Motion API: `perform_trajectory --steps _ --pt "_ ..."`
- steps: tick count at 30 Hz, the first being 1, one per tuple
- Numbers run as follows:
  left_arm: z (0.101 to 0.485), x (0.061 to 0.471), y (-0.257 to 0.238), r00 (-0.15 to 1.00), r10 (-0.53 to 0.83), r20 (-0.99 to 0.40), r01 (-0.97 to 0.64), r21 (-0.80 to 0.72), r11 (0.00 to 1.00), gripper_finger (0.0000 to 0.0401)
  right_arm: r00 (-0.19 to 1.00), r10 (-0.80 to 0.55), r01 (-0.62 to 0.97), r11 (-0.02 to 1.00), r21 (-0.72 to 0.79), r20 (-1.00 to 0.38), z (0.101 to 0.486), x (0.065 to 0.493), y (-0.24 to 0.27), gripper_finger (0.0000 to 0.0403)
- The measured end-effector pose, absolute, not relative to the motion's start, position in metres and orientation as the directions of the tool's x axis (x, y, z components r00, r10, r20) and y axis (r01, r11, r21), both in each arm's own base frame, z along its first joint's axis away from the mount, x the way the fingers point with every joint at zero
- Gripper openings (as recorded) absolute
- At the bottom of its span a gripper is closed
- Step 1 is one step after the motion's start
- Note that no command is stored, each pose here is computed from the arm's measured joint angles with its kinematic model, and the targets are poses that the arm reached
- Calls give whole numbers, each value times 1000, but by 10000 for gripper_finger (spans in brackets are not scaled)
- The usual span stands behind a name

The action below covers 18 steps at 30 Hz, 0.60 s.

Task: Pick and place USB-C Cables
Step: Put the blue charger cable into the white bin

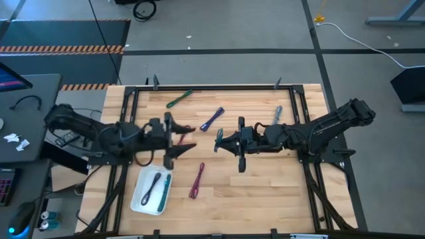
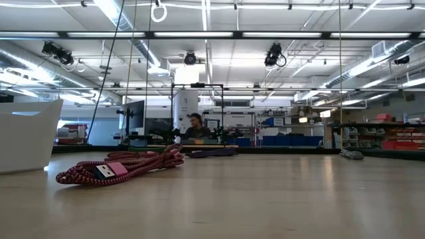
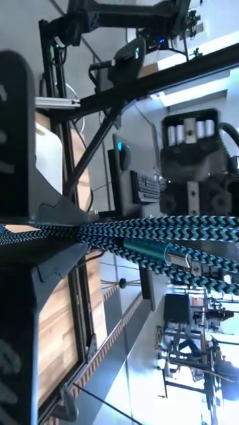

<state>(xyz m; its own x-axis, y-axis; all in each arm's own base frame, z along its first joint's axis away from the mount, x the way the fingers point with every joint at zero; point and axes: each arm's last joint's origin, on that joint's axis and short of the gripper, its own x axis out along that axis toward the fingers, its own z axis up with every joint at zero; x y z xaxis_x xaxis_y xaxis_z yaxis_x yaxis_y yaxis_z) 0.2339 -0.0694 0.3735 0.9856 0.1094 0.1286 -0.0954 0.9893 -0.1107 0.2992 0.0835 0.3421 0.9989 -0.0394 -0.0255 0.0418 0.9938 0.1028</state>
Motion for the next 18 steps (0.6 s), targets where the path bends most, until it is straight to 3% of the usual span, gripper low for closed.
perform_trajectory --steps 4,8,12,18 --pt "373 249 -60 977 81 198 -46 -177 983 291 999 -37 39 994 103 -24 342 299 84 18" --pt "362 268 -55 981 40 189 2 -219 976 309 999 -37 39 994 103 -24 342 299 84 18" --pt "349 282 -52 989 14 146 17 -209 978 303 999 -38 40 994 104 -23 342 299 83 19" --pt "341 296 -50 984 9 180 29 -211 977 263 999 -38 40 994 104 -22 343 299 83 19"
